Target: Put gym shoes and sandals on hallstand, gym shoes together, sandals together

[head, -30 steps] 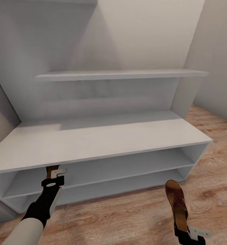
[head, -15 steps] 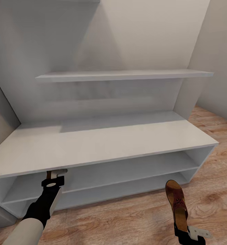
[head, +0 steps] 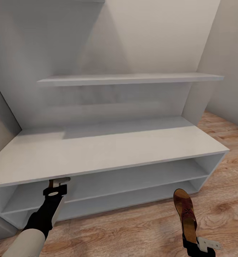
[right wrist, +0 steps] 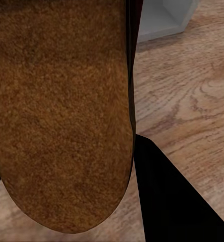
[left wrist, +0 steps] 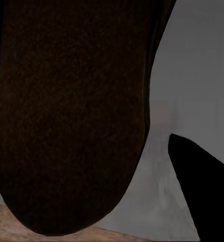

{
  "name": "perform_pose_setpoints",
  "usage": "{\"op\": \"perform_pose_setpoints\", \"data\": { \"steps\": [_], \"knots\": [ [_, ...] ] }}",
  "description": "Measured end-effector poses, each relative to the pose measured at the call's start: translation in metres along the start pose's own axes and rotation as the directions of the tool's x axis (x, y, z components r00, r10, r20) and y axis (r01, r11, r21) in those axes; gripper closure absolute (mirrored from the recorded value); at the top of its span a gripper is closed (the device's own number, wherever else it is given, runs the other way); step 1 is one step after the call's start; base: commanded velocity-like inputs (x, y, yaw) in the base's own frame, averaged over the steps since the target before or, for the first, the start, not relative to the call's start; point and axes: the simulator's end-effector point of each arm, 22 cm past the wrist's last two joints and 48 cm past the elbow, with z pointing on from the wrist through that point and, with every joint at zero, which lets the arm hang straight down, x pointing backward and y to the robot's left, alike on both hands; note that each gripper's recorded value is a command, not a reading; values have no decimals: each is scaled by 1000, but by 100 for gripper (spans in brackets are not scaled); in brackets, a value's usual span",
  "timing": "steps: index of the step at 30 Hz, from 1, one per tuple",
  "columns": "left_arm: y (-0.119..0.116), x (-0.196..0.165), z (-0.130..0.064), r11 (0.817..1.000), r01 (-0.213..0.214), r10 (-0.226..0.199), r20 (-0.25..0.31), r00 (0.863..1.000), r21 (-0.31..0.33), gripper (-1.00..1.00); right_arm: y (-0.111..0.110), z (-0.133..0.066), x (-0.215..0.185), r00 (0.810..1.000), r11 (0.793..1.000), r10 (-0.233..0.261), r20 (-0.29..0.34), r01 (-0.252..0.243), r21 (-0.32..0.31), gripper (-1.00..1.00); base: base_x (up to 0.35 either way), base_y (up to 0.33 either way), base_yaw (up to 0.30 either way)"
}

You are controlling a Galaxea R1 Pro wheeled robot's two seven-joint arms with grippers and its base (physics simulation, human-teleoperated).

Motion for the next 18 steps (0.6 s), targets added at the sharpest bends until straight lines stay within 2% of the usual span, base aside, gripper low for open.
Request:
{"op": "perform_pose_setpoints", "data": {
  "steps": [5, 13, 18],
  "knots": [
    [1, -2, 0, 1000, 1, -1, 3, 1000, -3, -100, 0, 0, 0, 1000, 1000, 0, 0, 0, 0, 100, 0, 0, 0],
    [3, -22, -5, 1000, 18, -18, 48, 999, 0, -100, 0, 0, 0, 1000, 1000, 0, 0, 0, -1, 100, 0, 0, 0],
    [3, -25, -6, 1000, 20, -20, 56, 998, 0, -100, 0, 0, 0, 1000, 1000, 0, 0, 0, -1, 100, -179, 0, 0]
  ]
}}
